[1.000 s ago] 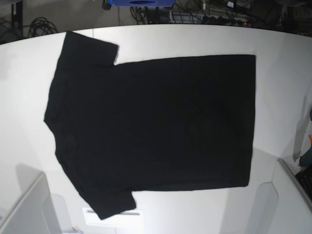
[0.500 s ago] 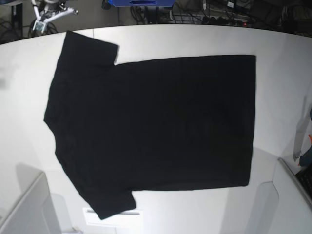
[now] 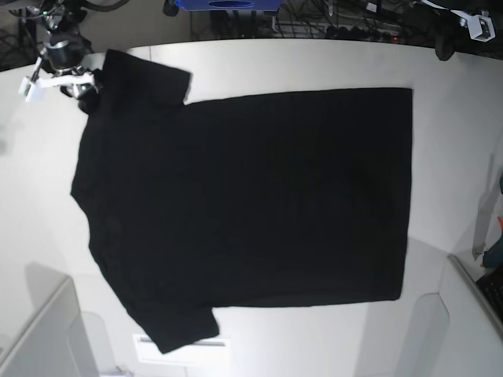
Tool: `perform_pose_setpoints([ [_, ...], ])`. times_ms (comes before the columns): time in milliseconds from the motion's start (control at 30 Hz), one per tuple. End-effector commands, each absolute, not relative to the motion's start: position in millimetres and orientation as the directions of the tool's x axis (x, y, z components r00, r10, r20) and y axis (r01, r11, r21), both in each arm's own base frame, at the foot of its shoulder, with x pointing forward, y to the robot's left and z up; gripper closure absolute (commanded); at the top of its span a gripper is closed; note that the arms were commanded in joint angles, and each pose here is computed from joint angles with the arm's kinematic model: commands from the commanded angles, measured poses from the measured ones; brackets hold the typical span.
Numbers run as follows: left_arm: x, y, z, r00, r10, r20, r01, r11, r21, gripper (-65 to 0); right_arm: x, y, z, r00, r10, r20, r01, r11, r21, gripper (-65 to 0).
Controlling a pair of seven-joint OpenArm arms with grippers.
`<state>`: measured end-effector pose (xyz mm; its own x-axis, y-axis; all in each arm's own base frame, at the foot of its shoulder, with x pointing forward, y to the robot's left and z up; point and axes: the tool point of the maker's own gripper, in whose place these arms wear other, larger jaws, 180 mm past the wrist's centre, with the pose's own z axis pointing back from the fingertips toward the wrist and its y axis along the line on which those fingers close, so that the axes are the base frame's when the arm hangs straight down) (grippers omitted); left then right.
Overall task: Fold the T-shirt properly
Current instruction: 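Lower both grippers and grasp the shirt's shoulder corners at the collar edge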
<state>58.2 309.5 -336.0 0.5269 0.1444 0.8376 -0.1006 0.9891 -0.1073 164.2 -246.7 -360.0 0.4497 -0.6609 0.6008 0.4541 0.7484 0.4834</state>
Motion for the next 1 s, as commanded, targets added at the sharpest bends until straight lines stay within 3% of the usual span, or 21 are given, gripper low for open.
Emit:
perform_pose_setpoints([
  [0,65,311,-324,0.480,0.161,0.862,-0.104,0.987,-0.126,-19.7,169,-250,-353,0.432,-0.668,0.606,0.434,0.743,0.510,-48.2],
  [67,70,314,-321,0.451,0.194,0.871,-0.126,0.980,-0.153,-31.6,178,-252,-354,0.415,-0.710,0.569,0.427,0.704,0.568,-46.7],
  [133,72,314,-320,0.432,0.234,0.871,-0.148,0.971,-0.188,-35.9,180,-259,-367,0.416,-0.730,0.542,0.450,0.684,0.575,-45.9],
  [200,77,318,-322,0.407,0.282,0.869,-0.177,0.957,-0.228,-35.9,179,-264,-382,0.422,-0.743,0.519,0.475,0.669,0.572,-45.9],
  [400,93,329,-355,0.527,0.374,0.763,-0.240,0.927,-0.288,-35.9,175,-269,-412,0.465,-0.740,0.486,0.466,0.671,0.576,-45.3],
  [567,108,315,-358,0.568,0.321,0.758,-0.134,0.945,-0.300,-35.7,161,-253,-431,0.534,-0.729,0.428,0.469,0.677,0.567,-45.3],
  [833,110,307,-373,0.614,0.286,0.735,-0.132,0.956,-0.262,-35.7,150,-218,-448,0.602,-0.713,0.359,0.450,0.675,0.585,-44.9],
  [900,110,304,-374,0.612,0.294,0.734,-0.131,0.953,-0.273,-35.7,148,-219,-452,0.602,-0.718,0.349,0.461,0.670,0.581,-39.8],
  [967,116,302,-376,0.595,0.314,0.739,-0.140,0.947,-0.290,-36.0,145,-221,-455,0.600,-0.722,0.344,0.471,0.667,0.577,-29.7],
])
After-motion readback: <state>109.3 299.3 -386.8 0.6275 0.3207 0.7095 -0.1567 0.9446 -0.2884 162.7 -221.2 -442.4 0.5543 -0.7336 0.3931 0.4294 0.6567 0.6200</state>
